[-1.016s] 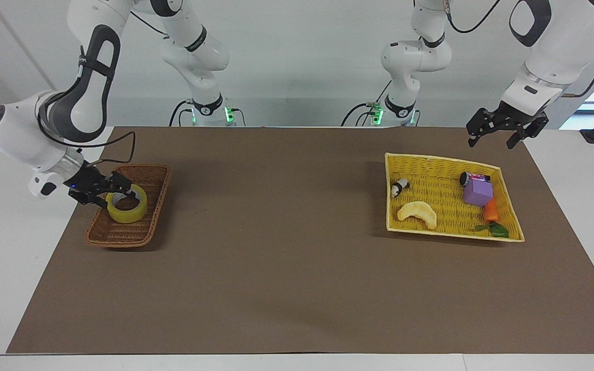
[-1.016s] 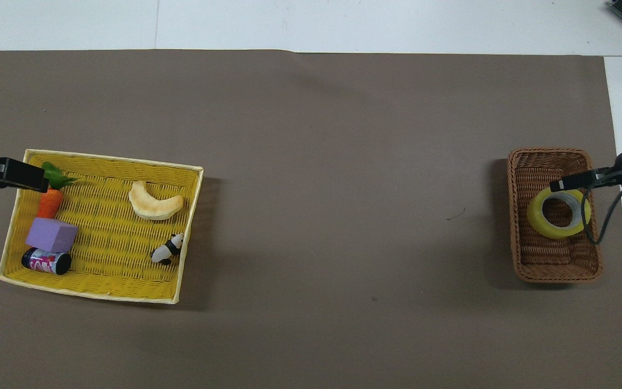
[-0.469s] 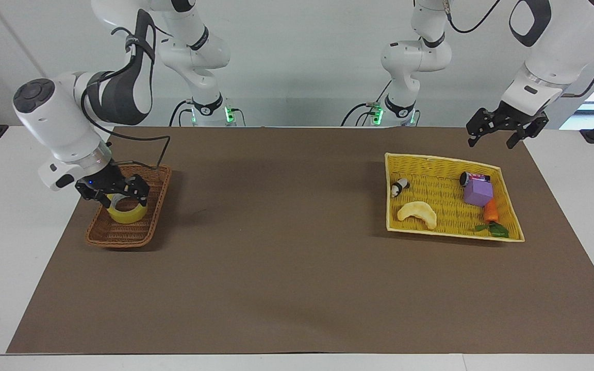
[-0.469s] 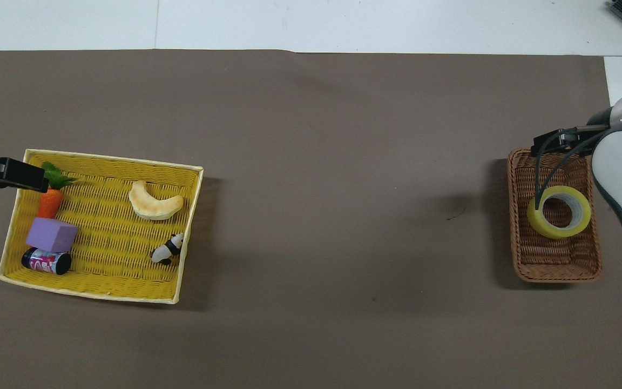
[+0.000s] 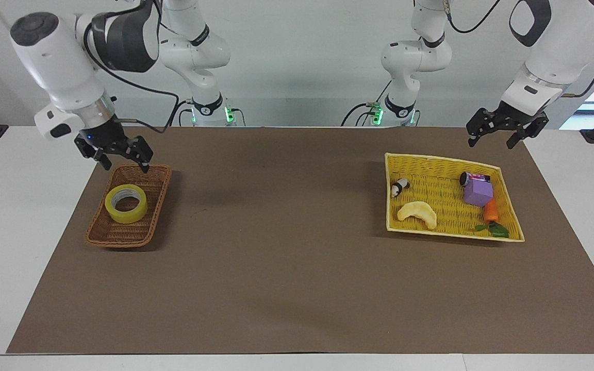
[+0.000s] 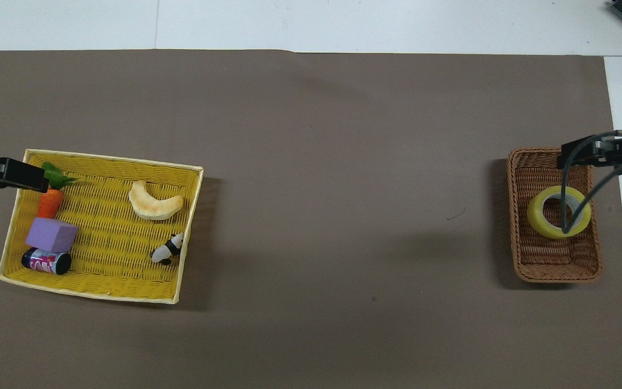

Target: Move tape to another basket

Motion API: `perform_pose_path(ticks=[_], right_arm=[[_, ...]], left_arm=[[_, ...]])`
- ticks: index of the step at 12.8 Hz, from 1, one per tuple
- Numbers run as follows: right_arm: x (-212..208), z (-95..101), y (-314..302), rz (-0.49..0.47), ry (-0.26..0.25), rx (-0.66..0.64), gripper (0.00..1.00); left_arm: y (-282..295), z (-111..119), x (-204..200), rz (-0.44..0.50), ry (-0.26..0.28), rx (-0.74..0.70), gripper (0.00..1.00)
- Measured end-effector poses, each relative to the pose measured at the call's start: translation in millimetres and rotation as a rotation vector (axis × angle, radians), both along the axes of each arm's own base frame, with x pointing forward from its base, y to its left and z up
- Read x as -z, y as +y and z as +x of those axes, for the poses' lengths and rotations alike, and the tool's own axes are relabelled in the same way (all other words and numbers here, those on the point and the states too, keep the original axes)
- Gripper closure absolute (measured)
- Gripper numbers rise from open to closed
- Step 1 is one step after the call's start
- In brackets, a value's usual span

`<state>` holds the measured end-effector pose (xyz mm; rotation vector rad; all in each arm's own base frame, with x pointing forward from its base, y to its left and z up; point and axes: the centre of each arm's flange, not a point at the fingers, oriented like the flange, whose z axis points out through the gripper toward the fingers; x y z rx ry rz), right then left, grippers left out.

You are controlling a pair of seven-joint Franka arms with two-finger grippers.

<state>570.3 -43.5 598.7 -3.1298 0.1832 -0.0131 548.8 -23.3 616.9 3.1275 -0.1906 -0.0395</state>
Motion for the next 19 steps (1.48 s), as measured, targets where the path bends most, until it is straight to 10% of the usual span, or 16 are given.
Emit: perform_pose_path(ticks=[8,19], right_arm=[[-77.3,-77.7,-12.5,0.017,0.062,0.021,0.00],[-76.3,-78.1,-13.5,0.000,0.050,0.021,0.00]], left_arm=[[0.0,0.0,0.0,0.000,0.000,0.000,0.00],[0.0,0.0,0.0,0.000,0.000,0.000,0.00]])
